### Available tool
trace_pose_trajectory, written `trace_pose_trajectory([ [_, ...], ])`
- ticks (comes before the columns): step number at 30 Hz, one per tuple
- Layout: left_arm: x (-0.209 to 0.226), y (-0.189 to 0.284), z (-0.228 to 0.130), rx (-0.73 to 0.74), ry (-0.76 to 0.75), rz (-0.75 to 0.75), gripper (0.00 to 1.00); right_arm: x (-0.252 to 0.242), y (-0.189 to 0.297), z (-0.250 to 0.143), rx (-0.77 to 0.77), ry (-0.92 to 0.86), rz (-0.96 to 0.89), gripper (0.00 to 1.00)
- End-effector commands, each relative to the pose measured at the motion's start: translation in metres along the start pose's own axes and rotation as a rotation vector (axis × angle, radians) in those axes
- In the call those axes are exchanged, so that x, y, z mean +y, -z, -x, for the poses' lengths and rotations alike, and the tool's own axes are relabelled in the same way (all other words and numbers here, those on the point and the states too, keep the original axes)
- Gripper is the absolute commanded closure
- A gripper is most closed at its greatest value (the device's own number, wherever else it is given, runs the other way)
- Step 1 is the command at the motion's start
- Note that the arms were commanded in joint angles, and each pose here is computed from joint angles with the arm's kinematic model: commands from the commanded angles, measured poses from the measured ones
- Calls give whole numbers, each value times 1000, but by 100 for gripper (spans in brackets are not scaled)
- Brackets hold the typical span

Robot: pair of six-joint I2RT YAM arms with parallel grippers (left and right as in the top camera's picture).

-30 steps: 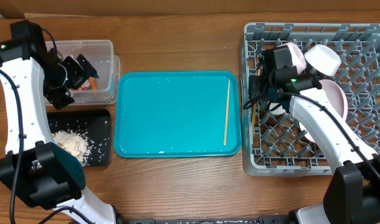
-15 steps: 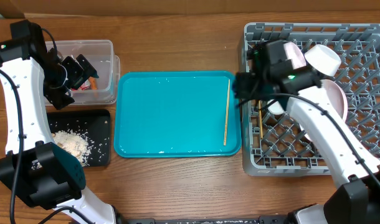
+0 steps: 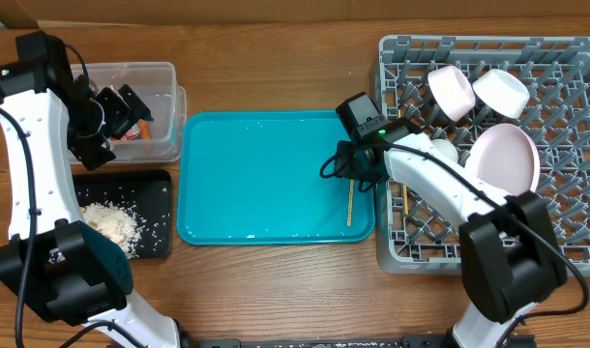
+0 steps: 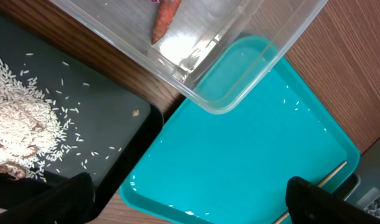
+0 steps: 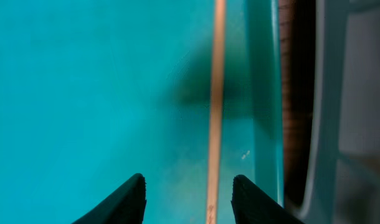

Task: Sort waste into correct bins and load items into the dishwasher

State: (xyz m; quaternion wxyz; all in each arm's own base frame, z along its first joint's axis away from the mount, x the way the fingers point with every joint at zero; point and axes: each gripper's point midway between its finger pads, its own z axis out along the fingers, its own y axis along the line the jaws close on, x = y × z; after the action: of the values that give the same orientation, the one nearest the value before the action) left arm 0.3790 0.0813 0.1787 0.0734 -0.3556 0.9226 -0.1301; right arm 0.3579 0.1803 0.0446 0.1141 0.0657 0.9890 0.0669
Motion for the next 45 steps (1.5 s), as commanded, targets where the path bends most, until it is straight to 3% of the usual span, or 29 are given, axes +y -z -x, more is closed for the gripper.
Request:
trace_pose_trajectory([
  [1,-5,13,1,-35,-35,-14,0,-5,-12,1,-10,-20,-39,53],
  [15,-5,13,1,-35,-35,-14,0,-9,-53,-5,-15,23,-136,59],
  [18,-5,13,1,-35,-35,-14,0,-6,-61,-12,2,40,-143,69],
  [25,-5,13,1,-35,-35,-15,0,-7,-59,-16,19,44,-155,83],
  [28,-5,13,1,-35,-35,-14,0,-7,-53,-13,27,42,-160,94],
  [33,-5,13,1,-35,-35,-14,0,9,-29,8,-11,42,-132,96],
  [39,-5,13,1,-35,-35,-15,0,38,36,49,-105,129,-67,96],
  [45,-5,13,1,-35,-35,-14,0,11,95,83,-208,122,-108,96],
])
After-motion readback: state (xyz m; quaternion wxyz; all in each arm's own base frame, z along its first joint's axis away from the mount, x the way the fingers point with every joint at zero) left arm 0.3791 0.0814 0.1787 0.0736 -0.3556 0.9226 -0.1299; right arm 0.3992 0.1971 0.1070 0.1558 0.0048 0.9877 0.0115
